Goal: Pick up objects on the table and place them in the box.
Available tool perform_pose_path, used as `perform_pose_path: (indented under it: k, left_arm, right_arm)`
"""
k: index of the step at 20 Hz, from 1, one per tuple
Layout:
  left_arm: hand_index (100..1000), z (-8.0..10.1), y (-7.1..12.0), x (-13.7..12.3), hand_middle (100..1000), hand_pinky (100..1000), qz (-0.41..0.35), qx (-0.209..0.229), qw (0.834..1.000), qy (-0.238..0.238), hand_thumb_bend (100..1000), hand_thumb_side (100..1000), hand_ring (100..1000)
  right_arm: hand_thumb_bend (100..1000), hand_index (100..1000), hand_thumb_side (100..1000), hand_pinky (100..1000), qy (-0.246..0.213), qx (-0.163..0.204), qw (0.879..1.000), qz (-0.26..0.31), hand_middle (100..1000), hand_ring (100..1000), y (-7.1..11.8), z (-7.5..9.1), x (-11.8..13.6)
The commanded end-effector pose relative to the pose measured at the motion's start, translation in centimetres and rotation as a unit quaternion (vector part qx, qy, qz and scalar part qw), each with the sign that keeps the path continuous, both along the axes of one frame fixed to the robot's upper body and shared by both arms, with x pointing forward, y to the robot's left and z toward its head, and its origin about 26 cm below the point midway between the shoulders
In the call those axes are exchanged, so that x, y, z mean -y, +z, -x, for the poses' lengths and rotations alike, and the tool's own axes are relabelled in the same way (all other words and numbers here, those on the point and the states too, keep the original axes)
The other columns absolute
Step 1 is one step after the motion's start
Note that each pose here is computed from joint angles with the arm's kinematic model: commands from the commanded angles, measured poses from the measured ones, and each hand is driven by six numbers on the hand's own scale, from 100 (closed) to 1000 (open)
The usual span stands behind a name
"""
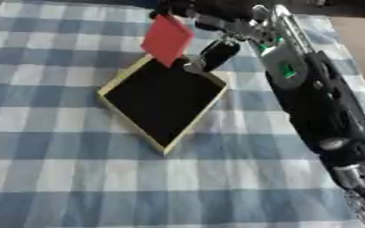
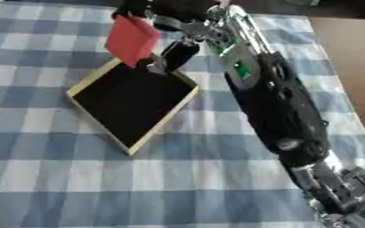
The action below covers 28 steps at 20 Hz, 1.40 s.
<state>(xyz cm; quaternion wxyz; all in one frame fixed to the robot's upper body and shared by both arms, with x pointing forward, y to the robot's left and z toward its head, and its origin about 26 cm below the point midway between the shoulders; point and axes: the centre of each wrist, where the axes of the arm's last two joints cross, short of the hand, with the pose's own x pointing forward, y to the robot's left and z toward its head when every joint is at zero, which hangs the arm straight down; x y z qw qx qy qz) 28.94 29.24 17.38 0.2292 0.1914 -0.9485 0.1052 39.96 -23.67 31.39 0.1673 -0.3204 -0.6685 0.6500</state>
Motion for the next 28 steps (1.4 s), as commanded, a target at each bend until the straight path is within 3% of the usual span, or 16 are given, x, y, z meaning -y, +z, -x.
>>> perform_pose_path:
  k: [1, 8, 14, 15, 17, 19, 22, 28]
  left_arm:
    - [682, 0.2, 0.6, -0.2, 764, 829, -0.007, 0.009, 1.0, -0.002, 120, 812, 837]
    - [681, 0.2, 0.6, -0.1, 764, 829, -0.005, 0.009, 1.0, -0.001, 122, 814, 837]
    - [680, 0.1, 0.6, 0.0, 766, 830, -0.004, 0.008, 1.0, -0.003, 122, 816, 837]
    - [680, 0.1, 0.6, 0.0, 766, 830, -0.004, 0.008, 1.0, -0.003, 122, 816, 837]
    - [680, 0.1, 0.6, 0.1, 766, 831, -0.003, 0.008, 1.0, -0.004, 121, 816, 837]
    - [680, 0.1, 0.6, 0.1, 766, 831, -0.003, 0.008, 1.0, -0.004, 117, 814, 837]
    - [680, 0.1, 0.7, 0.1, 767, 831, -0.004, 0.009, 1.0, -0.005, 114, 811, 836]
    - [680, 0.1, 0.6, 0.1, 767, 832, -0.003, 0.007, 1.0, -0.005, 118, 813, 836]
  right_arm:
    - [293, 948, 282, 921, 0.002, 0.004, 1.0, 0.017, 875, 926, 0.8, 0.5, 0.3]
    - [307, 949, 282, 932, 0.011, -0.014, 0.999, 0.045, 878, 931, -0.5, 0.1, -0.3]
    - [330, 949, 272, 944, -0.009, -0.037, 0.997, 0.073, 880, 936, -2.5, -1.4, -0.6]
    - [350, 956, 261, 942, -0.013, -0.04, 0.996, 0.074, 886, 939, -2.8, -1.7, -0.6]
    - [386, 966, 118, 932, -0.015, -0.04, 0.997, 0.072, 892, 938, -3.3, -2.0, -0.7]
    - [402, 967, 100, 922, -0.009, -0.037, 0.997, 0.063, 890, 934, -3.4, -2.1, -0.9]
    - [294, 959, 100, 914, -0.01, -0.037, 0.998, 0.05, 885, 928, -3.3, -2.1, -0.9]
    - [295, 960, 100, 920, -0.012, -0.036, 0.998, 0.043, 886, 930, -3.2, -2.0, -1.0]
